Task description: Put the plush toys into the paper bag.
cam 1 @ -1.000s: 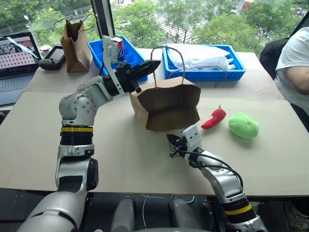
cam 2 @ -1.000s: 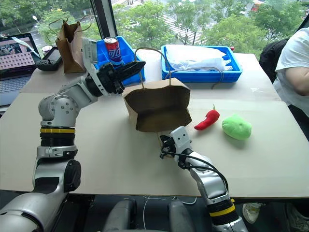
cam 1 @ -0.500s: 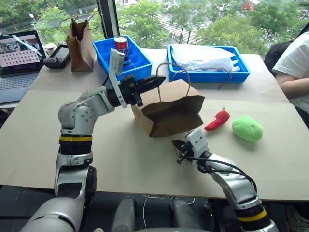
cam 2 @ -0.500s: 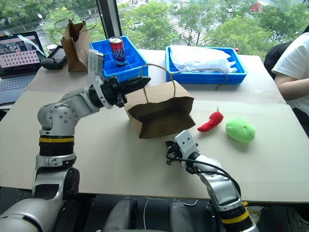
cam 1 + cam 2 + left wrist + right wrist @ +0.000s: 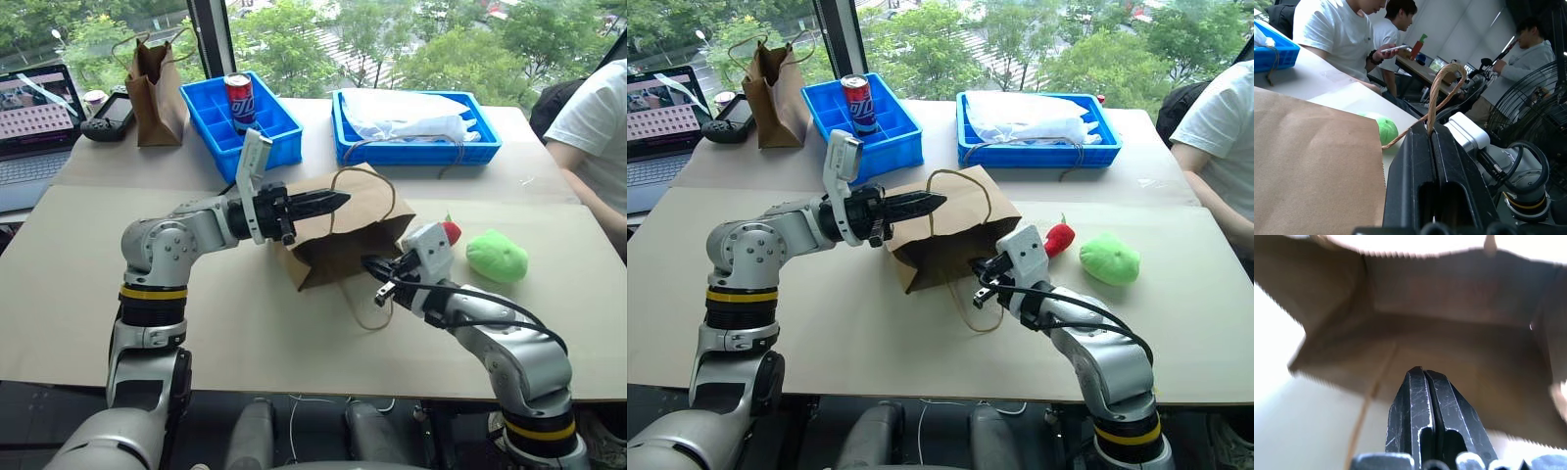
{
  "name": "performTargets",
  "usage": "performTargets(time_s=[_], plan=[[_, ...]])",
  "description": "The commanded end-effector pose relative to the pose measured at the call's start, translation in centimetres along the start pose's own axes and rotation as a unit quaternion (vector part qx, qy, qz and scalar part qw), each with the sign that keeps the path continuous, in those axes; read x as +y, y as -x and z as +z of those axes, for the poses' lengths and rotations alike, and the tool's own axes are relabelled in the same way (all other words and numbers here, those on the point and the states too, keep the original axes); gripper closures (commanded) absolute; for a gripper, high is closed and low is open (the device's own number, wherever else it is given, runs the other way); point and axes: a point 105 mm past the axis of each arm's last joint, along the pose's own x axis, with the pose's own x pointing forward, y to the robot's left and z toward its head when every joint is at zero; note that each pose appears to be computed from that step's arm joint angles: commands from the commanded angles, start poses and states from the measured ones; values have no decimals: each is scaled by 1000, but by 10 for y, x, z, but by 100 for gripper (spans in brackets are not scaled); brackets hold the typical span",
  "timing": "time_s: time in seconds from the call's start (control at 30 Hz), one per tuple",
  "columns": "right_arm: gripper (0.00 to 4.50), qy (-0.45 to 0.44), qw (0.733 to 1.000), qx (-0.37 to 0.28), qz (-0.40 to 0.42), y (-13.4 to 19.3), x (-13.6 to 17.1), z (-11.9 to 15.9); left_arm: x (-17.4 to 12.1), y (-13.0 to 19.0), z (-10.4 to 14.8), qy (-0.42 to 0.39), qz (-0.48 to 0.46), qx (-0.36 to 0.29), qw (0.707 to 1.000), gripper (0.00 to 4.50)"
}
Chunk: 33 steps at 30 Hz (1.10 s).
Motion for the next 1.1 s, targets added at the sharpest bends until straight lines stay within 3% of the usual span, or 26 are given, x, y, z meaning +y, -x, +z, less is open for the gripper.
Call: performTargets(time_s=[0.03,0.2,0.47,0.83,1.1], plan=[[446,13,999,-3,-34,-30,-13,-11,-13,-5,12,-15,-21,-16,1000,450],[446,31,998,23,-46,-62,-18,-41,-15,-5,10,-7,-12,-21,1000,450],[446,41,996,80,-28,-63,-12,-78,1,10,36,1,50,-76,996,450],[446,49,990,129,3,-59,2,-99,28,17,77,59,137,-177,973,450],[446,52,988,144,-4,-55,-3,-102,40,18,82,97,181,-206,957,450]])
